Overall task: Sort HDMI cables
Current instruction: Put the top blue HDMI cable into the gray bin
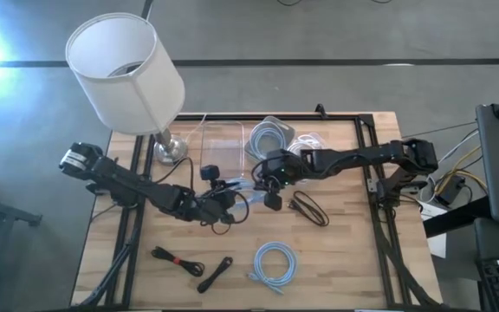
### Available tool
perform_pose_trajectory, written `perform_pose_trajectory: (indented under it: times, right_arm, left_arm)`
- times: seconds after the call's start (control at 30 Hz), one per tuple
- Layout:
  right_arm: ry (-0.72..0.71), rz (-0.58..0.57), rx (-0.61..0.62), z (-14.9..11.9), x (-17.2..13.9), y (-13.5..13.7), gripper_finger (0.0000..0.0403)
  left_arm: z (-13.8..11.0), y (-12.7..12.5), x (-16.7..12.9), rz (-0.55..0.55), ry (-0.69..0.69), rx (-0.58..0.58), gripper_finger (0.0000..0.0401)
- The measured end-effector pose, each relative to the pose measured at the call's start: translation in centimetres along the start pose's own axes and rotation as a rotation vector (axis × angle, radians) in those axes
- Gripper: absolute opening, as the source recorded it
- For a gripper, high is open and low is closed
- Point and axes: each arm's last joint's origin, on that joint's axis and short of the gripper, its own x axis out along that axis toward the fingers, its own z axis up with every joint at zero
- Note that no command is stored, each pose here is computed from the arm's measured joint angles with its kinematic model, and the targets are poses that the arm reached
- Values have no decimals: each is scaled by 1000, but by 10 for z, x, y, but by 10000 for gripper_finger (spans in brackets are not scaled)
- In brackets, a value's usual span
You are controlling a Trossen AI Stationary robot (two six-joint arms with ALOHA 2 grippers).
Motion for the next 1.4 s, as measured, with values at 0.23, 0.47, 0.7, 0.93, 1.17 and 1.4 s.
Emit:
perform_pose_trajectory:
  times: [0.23,0.47,0.7,0.93,1.17,1.4]
  right_arm:
    - [117,-25,54,-10,-8,-1,24]
    - [109,-65,58,-9,-17,-1,24]
    - [69,-100,54,-5,-19,-2,24]
    - [28,-92,106,-2,-18,0,24]
    - [47,-95,122,-9,-15,-1,24]
    - [142,-119,154,-21,-14,-3,24]
  left_arm:
    - [-1,0,0,-3,6,-28,132]
    - [-1,0,0,0,7,-48,156]
    - [-2,0,0,0,9,-72,178]
    - [-2,0,1,0,11,-64,192]
    - [2,0,1,-1,-19,-50,193]
    - [3,0,0,-4,-32,-35,193]
